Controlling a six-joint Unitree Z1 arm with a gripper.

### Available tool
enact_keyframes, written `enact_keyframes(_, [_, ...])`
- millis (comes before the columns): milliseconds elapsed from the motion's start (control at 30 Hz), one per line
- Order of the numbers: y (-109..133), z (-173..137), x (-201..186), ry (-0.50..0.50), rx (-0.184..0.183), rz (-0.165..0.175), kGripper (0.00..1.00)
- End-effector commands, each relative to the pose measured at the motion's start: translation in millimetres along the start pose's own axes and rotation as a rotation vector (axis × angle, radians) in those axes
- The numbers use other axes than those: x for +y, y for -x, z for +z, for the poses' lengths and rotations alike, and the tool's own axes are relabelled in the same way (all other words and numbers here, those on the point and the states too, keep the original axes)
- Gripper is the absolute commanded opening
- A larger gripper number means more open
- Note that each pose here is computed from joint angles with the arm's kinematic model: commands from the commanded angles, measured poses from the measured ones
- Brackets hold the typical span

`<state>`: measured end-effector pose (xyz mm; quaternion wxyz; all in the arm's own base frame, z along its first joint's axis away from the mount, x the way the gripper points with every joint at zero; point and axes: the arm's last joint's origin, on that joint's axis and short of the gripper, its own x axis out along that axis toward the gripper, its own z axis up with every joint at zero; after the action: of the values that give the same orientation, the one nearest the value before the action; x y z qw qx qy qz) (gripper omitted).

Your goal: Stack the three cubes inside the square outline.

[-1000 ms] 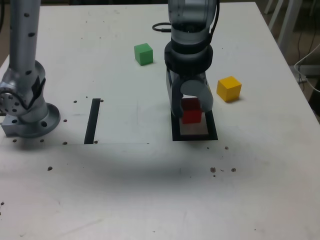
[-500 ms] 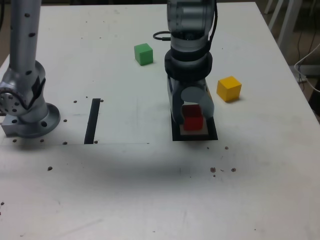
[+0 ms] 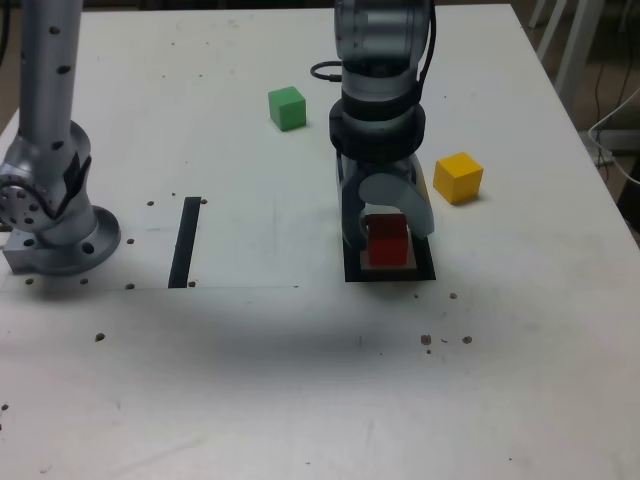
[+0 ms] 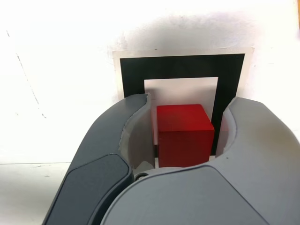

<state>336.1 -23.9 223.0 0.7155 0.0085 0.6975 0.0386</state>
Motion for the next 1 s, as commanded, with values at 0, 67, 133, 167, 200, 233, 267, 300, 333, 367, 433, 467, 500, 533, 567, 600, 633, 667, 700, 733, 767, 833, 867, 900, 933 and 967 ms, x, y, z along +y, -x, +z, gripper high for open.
enact_keyframes(0, [0.9,-0.4,0.6,0.0,0.005,0.001,0.99])
enact_keyframes(67, [1.9,-0.8,0.8,0.0,0.008,0.003,0.99])
enact_keyframes(133, [3.5,-1.3,1.1,-0.001,0.008,0.007,0.99])
enact_keyframes(167, [4.9,-1.5,1.4,-0.001,0.007,0.01,0.99])
enact_keyframes(200, [7.0,-1.9,1.8,-0.001,0.006,0.014,0.99])
enact_keyframes(233, [10.8,-2.4,2.5,-0.001,0.004,0.02,0.99])
enact_keyframes(267, [13.3,-2.7,2.8,-0.001,0.003,0.024,0.99])
enact_keyframes(300, [19.1,-3.2,3.8,-0.001,0.0,0.033,0.99])
enact_keyframes(333, [24.2,-3.6,4.8,0.0,-0.003,0.04,0.99])
enact_keyframes(367, [29.6,-3.8,5.9,0.001,-0.006,0.045,0.99])
enact_keyframes(433, [40.2,-3.5,9.1,0.001,-0.013,0.053,0.99])
enact_keyframes(467, [44.9,-2.9,11.3,0.0,-0.015,0.053,0.99])
enact_keyframes(500, [49.1,-2.1,13.9,-0.001,-0.016,0.051,0.99])
enact_keyframes(533, [52.7,-1.2,16.9,-0.003,-0.016,0.046,0.99])
enact_keyframes(567, [56.0,-0.3,20.2,-0.004,-0.014,0.041,0.99])
enact_keyframes(600, [58.8,0.5,23.7,-0.003,-0.011,0.036,0.99])
enact_keyframes(633, [61.0,1.1,27.4,0.0,-0.006,0.03,0.99])
enact_keyframes(667, [62.9,1.4,31.0,0.004,0.0,0.024,0.99])
enact_keyframes(700, [64.7,1.8,34.4,0.01,0.008,0.02,0.99])
enact_keyframes(733, [66.2,2.6,37.3,0.017,0.015,0.017,0.99])
enact_keyframes(767, [67.4,3.8,40.0,0.025,0.021,0.016,0.99])
enact_keyframes(833, [68.5,7.4,44.3,0.038,0.03,0.011,0.99])
enact_keyframes(867, [68.7,9.9,46.0,0.044,0.031,0.01,0.99])
enact_keyframes(900, [68.8,13.8,48.2,0.051,0.028,0.01,0.99])
enact_keyframes(933, [68.7,16.7,49.9,0.056,0.024,0.01,0.99])
enact_keyframes(967, [68.4,19.8,51.6,0.062,0.02,0.008,0.99])
